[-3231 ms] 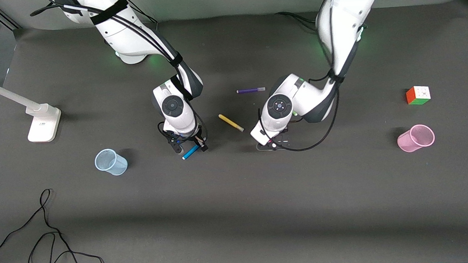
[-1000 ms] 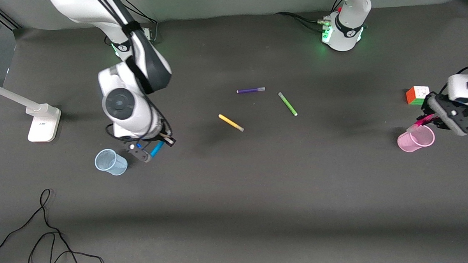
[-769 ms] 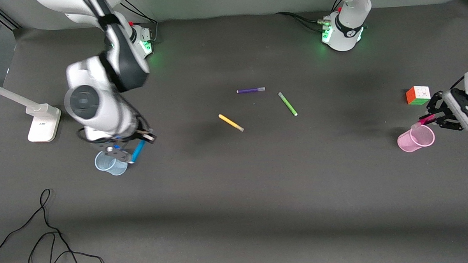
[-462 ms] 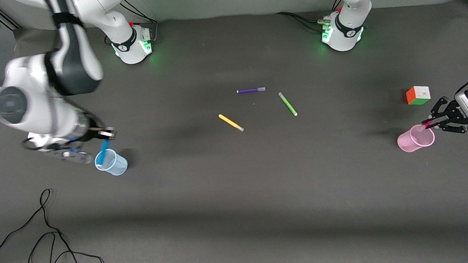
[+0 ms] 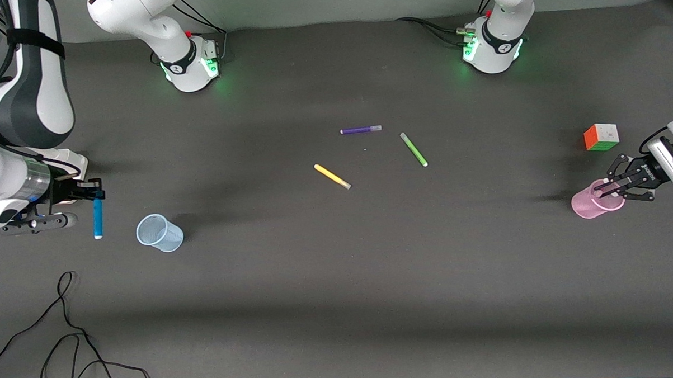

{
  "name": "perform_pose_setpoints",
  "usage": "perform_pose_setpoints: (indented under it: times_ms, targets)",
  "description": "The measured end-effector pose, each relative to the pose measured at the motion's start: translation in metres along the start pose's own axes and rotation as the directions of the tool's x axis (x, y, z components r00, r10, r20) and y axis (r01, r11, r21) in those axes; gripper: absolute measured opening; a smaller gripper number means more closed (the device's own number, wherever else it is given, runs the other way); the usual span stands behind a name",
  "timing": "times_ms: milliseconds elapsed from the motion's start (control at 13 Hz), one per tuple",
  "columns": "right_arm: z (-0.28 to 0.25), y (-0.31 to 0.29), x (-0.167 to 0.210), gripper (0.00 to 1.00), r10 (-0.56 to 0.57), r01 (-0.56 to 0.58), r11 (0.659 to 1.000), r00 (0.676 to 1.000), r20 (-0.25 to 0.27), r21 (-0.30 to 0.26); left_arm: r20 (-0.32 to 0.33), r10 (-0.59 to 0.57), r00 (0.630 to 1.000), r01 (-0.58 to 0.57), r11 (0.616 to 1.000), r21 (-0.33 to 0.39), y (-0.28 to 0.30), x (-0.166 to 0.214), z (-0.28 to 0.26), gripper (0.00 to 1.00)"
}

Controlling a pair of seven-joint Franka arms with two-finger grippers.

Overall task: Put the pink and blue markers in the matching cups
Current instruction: 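Open the left gripper over the pink cup while the right gripper travels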

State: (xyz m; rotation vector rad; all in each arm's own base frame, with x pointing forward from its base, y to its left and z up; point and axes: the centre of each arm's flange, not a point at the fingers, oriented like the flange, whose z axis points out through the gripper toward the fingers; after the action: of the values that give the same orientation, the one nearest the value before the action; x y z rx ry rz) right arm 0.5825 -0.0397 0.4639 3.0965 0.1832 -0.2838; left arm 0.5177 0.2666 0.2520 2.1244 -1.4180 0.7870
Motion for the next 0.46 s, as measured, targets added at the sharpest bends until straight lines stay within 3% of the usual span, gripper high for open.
perform_pose_setpoints:
  times_ms: [154, 231, 462]
  targets:
    - [0.003, -0.001, 0.001, 0.18, -0.012, 0.012, 1.0, 1.0, 0.009, -0.001, 0.0, 0.01, 1.0, -0.01, 1.0, 0.01, -0.004, 0.001, -0.004, 0.18]
    - [0.006, -0.003, 0.001, 0.18, -0.014, 0.014, 1.0, 1.0, 0.022, -0.002, 0.002, 0.015, 1.0, -0.015, 1.0, 0.016, -0.006, 0.002, -0.006, 0.24]
    - [0.016, -0.013, 0.005, 0.18, -0.01, 0.007, 0.999, 0.997, 0.077, 0.031, 0.002, 0.018, 1.0, -0.018, 1.0, 0.019, -0.008, 0.003, -0.008, 0.61]
